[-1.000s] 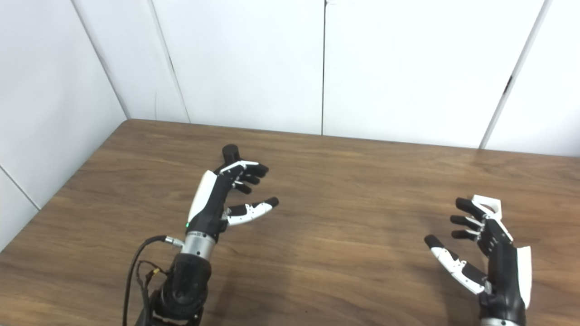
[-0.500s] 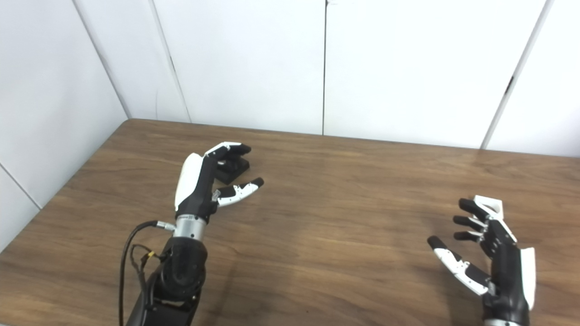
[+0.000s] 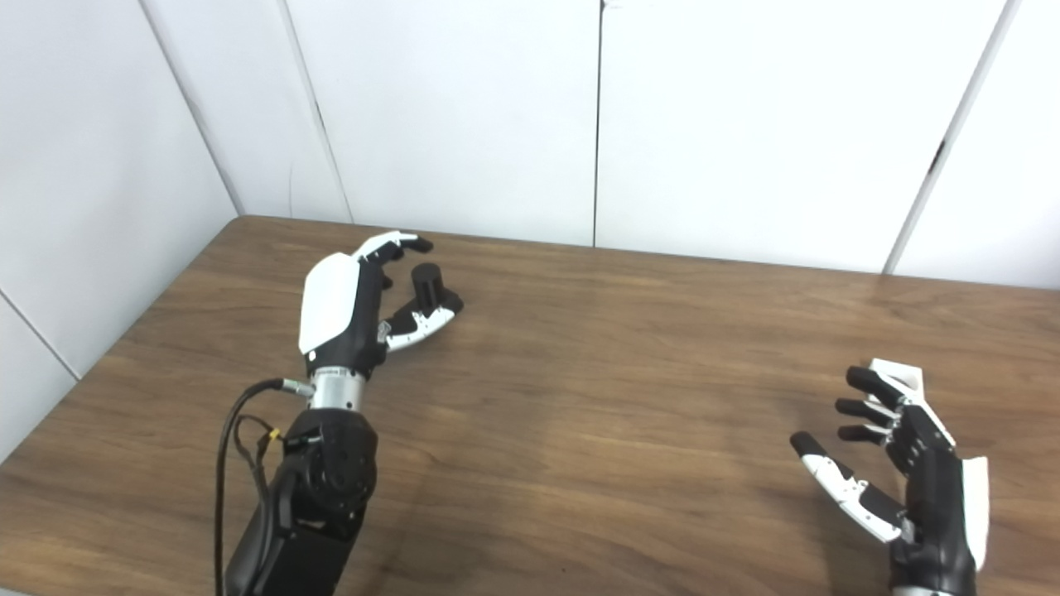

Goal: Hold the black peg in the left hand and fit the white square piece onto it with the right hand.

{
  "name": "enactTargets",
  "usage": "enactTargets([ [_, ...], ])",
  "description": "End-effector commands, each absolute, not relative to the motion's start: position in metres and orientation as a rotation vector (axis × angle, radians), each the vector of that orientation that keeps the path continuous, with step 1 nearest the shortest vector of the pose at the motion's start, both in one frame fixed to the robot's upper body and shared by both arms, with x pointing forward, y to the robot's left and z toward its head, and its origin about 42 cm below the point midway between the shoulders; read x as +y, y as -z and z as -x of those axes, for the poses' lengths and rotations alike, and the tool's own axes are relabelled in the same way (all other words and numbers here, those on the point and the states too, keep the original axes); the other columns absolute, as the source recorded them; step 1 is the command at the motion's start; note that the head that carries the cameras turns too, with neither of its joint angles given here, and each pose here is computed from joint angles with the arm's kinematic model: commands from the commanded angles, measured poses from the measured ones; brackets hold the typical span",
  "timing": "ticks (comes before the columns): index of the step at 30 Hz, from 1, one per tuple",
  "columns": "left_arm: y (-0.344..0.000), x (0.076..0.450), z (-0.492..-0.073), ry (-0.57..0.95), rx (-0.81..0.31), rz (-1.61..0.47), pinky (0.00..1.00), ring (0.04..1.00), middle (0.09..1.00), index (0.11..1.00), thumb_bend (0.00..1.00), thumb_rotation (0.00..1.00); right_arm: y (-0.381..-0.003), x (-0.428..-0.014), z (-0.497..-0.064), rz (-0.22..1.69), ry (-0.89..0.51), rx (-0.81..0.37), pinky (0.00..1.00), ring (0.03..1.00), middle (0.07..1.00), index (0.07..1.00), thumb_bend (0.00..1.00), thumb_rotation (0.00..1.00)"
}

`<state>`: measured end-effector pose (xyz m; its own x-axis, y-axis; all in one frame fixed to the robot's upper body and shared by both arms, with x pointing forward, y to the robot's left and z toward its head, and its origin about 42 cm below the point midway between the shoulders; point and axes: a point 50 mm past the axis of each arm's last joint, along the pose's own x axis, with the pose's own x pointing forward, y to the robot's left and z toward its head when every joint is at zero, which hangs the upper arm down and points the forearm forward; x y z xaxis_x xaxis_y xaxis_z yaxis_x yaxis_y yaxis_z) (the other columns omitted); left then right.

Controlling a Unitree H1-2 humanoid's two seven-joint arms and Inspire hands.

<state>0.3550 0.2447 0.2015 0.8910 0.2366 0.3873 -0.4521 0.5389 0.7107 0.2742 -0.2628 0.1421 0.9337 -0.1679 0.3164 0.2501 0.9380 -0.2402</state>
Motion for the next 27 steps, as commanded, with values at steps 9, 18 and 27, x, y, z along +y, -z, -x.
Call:
enactTargets([
  [9,-0.227,0.249,-0.368,-0.526,-0.35,-1.028,0.57,0.777,0.808,0.658,0.72,0.26,-0.138,-0.27,-0.275,0.31,0.231,-0.308,0.56,0.654,0.741,0.712,0.63,0.18],
  [18,-0.223,0.256,-0.383,-0.57,-0.254,-1.126,0.72,0.861,0.871,0.689,0.77,0.43,-0.138,-0.269,-0.274,0.311,0.238,-0.292,0.54,0.644,0.748,0.713,0.63,0.19],
  [27,-0.214,0.263,-0.4,-0.595,-0.119,-1.208,0.79,0.946,0.936,0.721,0.88,0.55,-0.137,-0.269,-0.273,0.307,0.238,-0.293,0.53,0.639,0.745,0.715,0.62,0.19],
])
